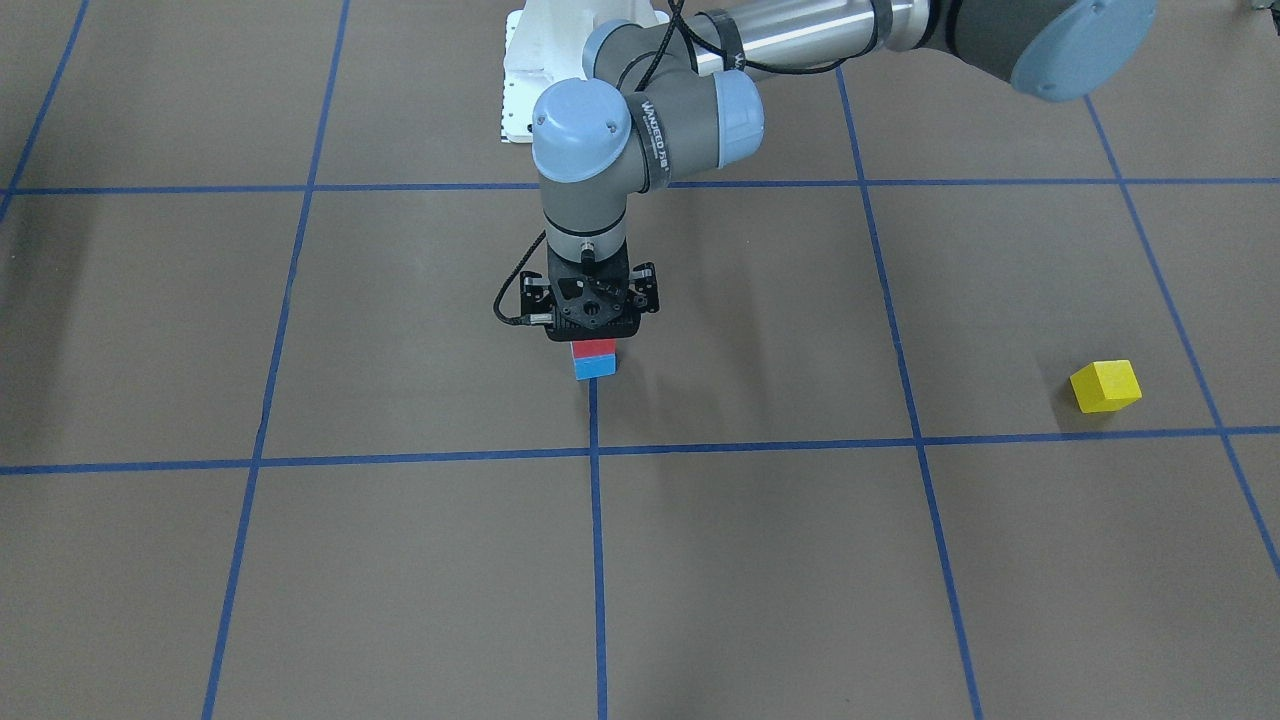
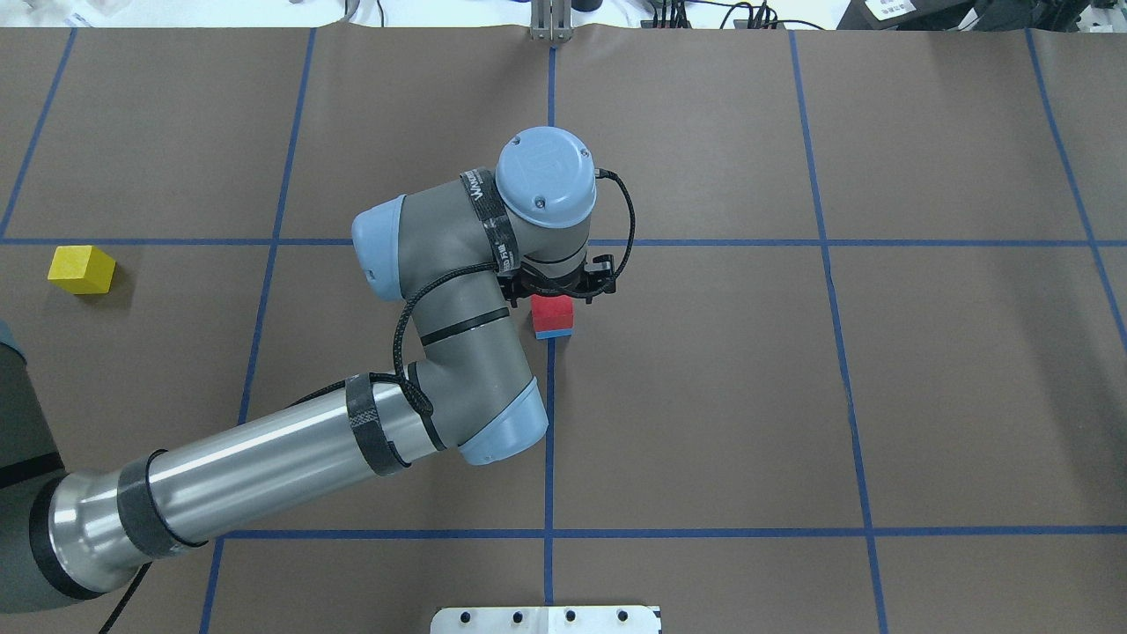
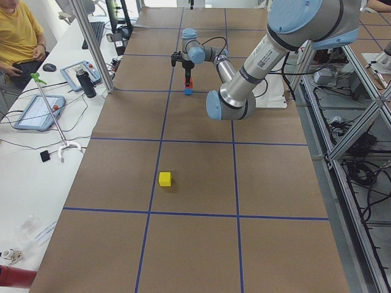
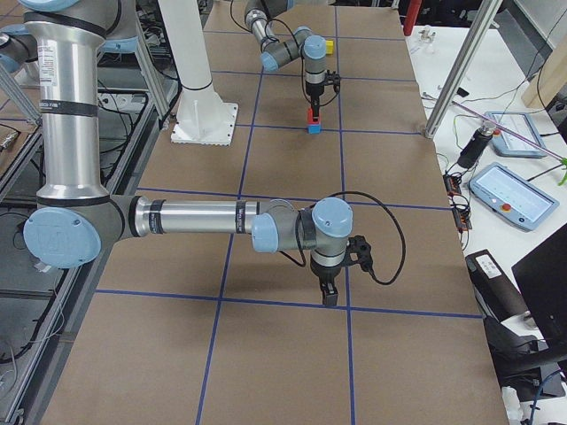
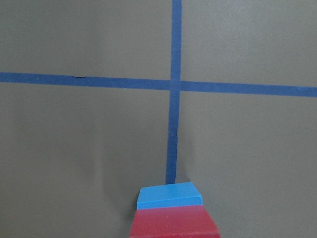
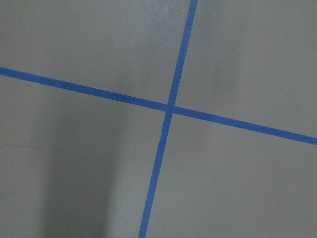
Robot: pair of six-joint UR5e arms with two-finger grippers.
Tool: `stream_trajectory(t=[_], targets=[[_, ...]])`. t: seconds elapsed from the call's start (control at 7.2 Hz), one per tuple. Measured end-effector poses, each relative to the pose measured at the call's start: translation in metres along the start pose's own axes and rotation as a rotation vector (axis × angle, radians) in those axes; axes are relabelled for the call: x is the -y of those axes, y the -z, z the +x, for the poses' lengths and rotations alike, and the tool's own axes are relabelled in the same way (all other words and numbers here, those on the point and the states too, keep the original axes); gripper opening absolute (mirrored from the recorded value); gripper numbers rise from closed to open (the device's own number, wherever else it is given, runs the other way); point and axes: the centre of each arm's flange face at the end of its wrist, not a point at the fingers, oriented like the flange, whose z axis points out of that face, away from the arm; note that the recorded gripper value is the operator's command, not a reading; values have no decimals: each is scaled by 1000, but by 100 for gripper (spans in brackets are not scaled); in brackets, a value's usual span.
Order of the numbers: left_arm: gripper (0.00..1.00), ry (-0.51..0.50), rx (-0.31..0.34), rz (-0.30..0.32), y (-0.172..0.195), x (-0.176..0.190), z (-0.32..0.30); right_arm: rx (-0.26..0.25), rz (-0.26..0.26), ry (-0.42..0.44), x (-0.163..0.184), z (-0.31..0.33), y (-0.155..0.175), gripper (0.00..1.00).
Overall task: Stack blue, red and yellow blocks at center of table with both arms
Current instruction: 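Raise the left gripper and move it toward the yellow block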
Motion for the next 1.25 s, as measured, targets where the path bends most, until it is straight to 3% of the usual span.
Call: stream_trajectory(t=[0.42, 0.69, 1.25], targets=[[99, -59, -3, 14, 51, -6, -41, 0, 0, 0, 1, 0, 0, 99], [99, -175, 31, 15, 84, 8, -156, 0, -1, 0, 1, 0, 0, 99], [99, -371, 180, -4, 105, 81, -420, 0, 1, -1, 1, 0, 0, 99]])
